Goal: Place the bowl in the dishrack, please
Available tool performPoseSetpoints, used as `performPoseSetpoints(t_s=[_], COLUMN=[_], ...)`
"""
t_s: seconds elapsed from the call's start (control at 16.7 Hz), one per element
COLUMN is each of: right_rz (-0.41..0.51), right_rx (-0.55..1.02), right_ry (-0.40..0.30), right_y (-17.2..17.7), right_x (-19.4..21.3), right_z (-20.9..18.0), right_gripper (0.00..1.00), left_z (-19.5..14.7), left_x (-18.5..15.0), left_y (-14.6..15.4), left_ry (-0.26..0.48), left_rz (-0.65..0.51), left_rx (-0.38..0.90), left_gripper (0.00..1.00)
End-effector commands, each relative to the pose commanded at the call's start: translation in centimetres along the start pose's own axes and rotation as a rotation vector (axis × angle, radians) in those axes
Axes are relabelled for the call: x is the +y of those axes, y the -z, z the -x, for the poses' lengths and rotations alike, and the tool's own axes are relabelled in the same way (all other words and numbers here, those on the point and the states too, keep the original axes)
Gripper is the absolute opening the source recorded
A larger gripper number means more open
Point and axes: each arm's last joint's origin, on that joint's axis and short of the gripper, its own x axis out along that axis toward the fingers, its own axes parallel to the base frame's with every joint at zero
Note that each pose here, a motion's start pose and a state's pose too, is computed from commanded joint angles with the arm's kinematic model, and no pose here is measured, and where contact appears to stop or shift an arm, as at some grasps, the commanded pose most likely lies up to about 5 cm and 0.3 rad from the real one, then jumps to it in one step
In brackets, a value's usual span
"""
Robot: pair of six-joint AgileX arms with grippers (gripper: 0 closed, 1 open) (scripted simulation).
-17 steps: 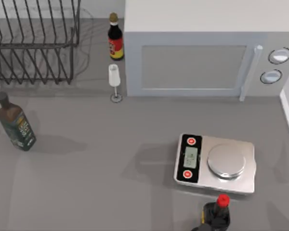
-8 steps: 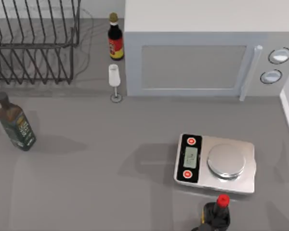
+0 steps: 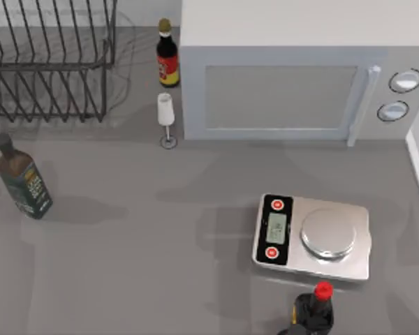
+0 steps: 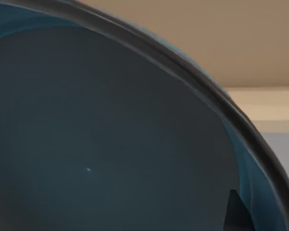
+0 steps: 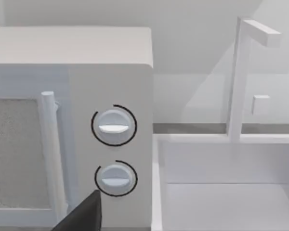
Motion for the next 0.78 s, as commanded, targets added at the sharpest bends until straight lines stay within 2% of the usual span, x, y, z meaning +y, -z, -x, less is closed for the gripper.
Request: performPoseSetpoints(t_s=[0.18,0.42,0.54,0.78], right_rz=[0.0,0.0,0.0,0.0], right_rx=[0.0,0.0,0.0,0.0], right_ry=[0.0,0.0,0.0,0.0], right_y=[0.0,0.0,0.0,0.0], right_x=[0.0,0.0,0.0,0.0], right_z=[0.0,0.0,0.0,0.0], right_gripper=[1.0,1.0,1.0,1.0], left_z=[-3.7,-5.6,-5.9,-5.9], left_x=[-0.1,-0.2,-0.2,-0.2], left_y=[5.1,10.5,11.6,11.7], left_ry=[-0.006,-0.033,-0.043,-0.044], left_rz=[0.001,0.002,0.0,-0.001], left_rx=[-0.02,-0.007,-0.003,-0.004], left_gripper=[0.0,0.0,0.0,0.0])
